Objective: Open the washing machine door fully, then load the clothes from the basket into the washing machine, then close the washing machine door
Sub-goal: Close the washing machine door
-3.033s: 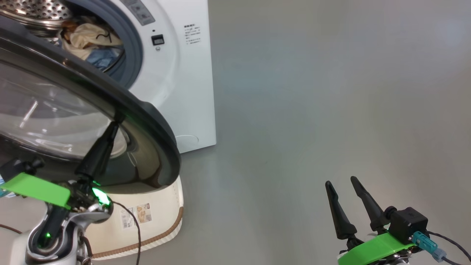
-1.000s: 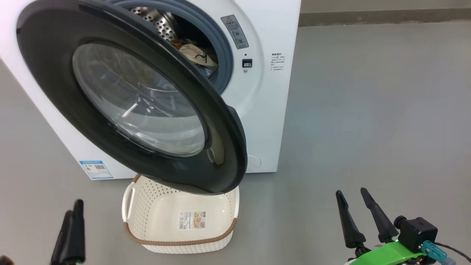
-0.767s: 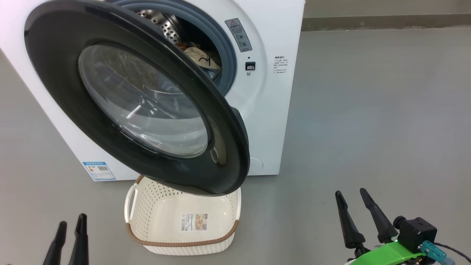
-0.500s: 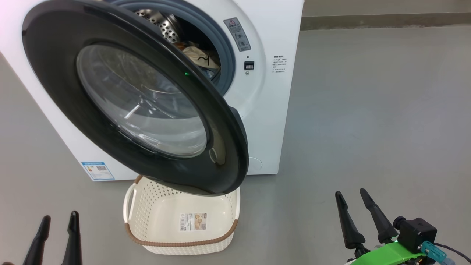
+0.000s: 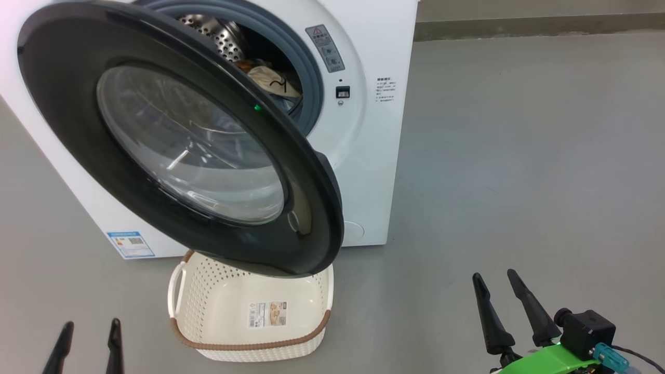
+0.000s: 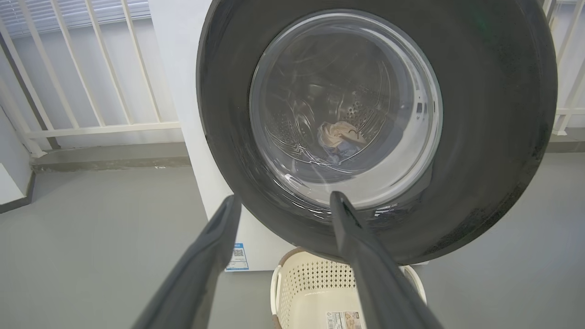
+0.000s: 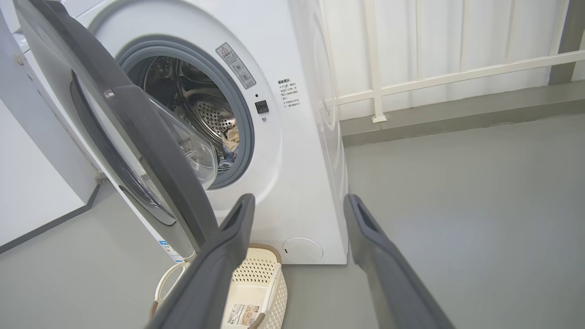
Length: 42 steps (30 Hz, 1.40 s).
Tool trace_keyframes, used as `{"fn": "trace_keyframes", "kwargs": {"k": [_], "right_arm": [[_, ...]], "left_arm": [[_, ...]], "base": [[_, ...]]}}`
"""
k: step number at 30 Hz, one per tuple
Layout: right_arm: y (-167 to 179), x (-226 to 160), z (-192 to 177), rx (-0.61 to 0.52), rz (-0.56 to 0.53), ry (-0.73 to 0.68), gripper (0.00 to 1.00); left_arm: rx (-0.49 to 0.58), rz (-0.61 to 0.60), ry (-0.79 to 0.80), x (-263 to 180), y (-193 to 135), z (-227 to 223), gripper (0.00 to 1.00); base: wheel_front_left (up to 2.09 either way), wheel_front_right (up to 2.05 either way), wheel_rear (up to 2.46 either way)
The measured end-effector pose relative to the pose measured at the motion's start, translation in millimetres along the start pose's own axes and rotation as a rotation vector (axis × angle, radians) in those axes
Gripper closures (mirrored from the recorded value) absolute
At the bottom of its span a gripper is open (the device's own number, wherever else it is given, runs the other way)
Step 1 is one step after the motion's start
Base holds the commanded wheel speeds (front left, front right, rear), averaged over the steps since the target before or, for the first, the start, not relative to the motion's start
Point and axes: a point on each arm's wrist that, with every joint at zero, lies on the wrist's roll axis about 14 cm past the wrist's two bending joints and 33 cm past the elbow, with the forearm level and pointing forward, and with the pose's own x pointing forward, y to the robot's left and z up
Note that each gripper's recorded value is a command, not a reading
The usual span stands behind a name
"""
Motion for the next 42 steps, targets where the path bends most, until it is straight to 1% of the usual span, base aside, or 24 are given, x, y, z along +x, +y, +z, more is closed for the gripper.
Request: {"fn": "trace_keyframes", "kwargs": {"k": [3, 13, 32, 33, 34, 35, 39, 42], "right_arm": [[-0.6, -1.0, -0.8, 0.0, -0.002, 0.002, 0.0], [-1.7, -2.0, -0.5, -0.001, -0.006, 0.002, 0.0], [-2.4, -3.6, -2.2, -0.008, -0.008, 0.009, 0.0], [-2.5, -3.7, -2.6, -0.008, -0.008, 0.01, 0.26], [-3.2, -4.0, -3.4, -0.008, -0.01, 0.013, 0.69], [-3.9, -4.3, -4.1, -0.008, -0.012, 0.015, 1.0], [-7.0, -4.4, 0.4, -0.007, -0.022, 0.001, 1.0], [-2.1, 0.8, 26.8, 0.01, -0.007, -0.084, 1.0]], "left_arm": [[0.015, 0.003, 0.027, -4.0, -1.0, -8.5, 0.0], [0.009, 0.012, 0.069, -8.5, -3.7, -22.5, 0.0], [0.006, 0.008, 0.065, -9.1, -5.4, -21.6, 0.0], [0.006, 0.008, 0.065, -9.2, -5.3, -21.5, 0.0], [0.006, 0.008, 0.065, -9.2, -5.3, -21.3, 0.0], [0.006, 0.008, 0.064, -9.3, -5.2, -21.2, 0.0], [0.005, 0.009, 0.062, -9.3, -5.0, -20.6, 0.0], [0.002, 0.011, 0.061, -9.0, -4.6, -20.4, 0.0]], "base": [[0.0, 0.0, 0.0], [0.0, 0.0, 0.0], [0.0, 0.0, 0.0], [0.0, 0.0, 0.0], [0.0, 0.0, 0.0], [0.0, 0.0, 0.0], [0.0, 0.0, 0.0], [0.0, 0.0, 0.0]]}}
